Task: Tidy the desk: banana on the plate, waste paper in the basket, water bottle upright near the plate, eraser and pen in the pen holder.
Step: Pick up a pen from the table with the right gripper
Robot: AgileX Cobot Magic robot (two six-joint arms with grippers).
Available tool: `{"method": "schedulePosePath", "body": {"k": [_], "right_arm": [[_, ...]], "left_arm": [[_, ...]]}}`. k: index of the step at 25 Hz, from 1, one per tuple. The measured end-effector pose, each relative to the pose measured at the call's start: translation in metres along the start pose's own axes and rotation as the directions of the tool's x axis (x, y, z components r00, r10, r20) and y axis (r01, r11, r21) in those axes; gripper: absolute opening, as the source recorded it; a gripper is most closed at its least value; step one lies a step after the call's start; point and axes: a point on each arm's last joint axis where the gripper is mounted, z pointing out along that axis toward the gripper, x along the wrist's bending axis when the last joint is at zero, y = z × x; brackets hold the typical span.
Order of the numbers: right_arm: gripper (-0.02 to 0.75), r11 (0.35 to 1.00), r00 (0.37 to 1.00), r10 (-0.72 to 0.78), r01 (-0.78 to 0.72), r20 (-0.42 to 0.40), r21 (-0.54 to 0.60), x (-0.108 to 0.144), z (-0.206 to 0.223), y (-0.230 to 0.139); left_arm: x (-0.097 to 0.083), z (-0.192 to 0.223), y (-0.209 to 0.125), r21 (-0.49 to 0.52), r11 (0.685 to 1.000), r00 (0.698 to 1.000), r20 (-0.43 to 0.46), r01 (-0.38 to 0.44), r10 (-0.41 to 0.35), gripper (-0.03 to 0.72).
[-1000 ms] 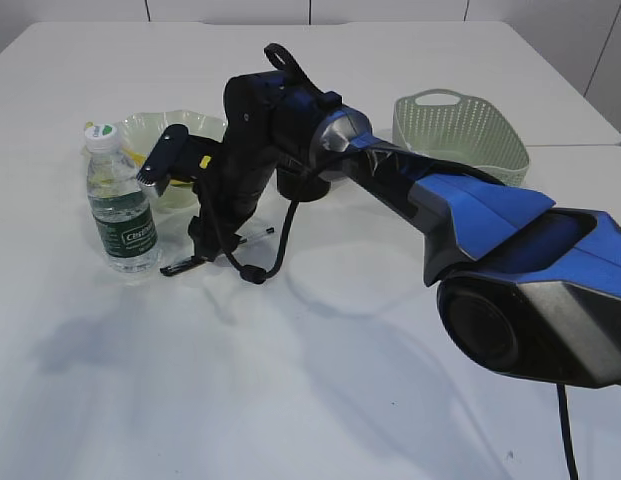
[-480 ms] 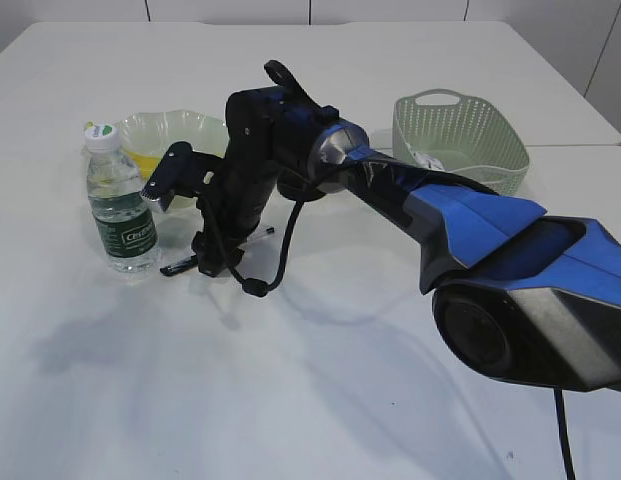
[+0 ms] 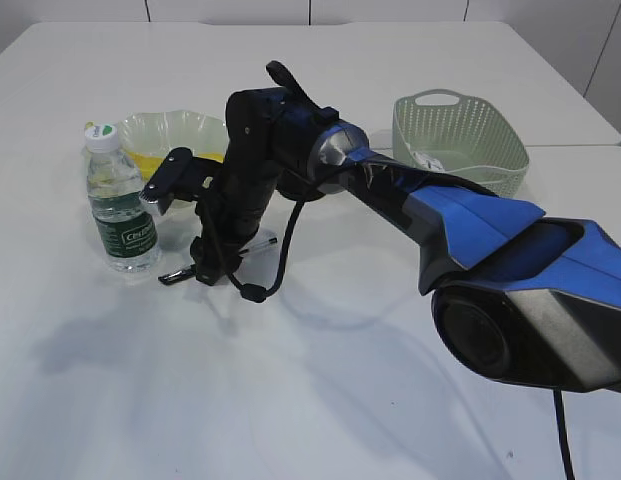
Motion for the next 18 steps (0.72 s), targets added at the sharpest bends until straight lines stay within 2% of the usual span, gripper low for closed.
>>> {"method": "schedulePosePath", "body": {"k": [6,12,15,18], "right_arm": [[0.355,1.000,1.000,-0.004,0.004,-0.009,0.009,0.0008,-0.0005,-0.0006],[0.175,1.000,1.000,-0.011,0.011,0.004,0.022,-0.0004,-0.0005,-0.0019],[0.125,1.000,1.000,-0.013,0.013,0.008,0.026,-0.0008,-0.0005,-0.0022],[0.110,1.000,1.000,0.001,-0.002,0.010,0.027,-0.0009,-0.0005,-0.0023]], "left_arm": [[0.0000,0.0000,0.0002,-0.002,1.000,1.000,0.000,0.000,0.000,0.591],[0.0000,0.0000,0.0002,-0.002,1.000,1.000,0.000,0.000,0.000,0.591],[0.0000,0.0000,0.0002,-0.002,1.000,1.000,0.000,0.000,0.000,0.591],[0.0000,0.0000,0.0002,-0.002,1.000,1.000,0.000,0.000,0.000,0.591]]}}
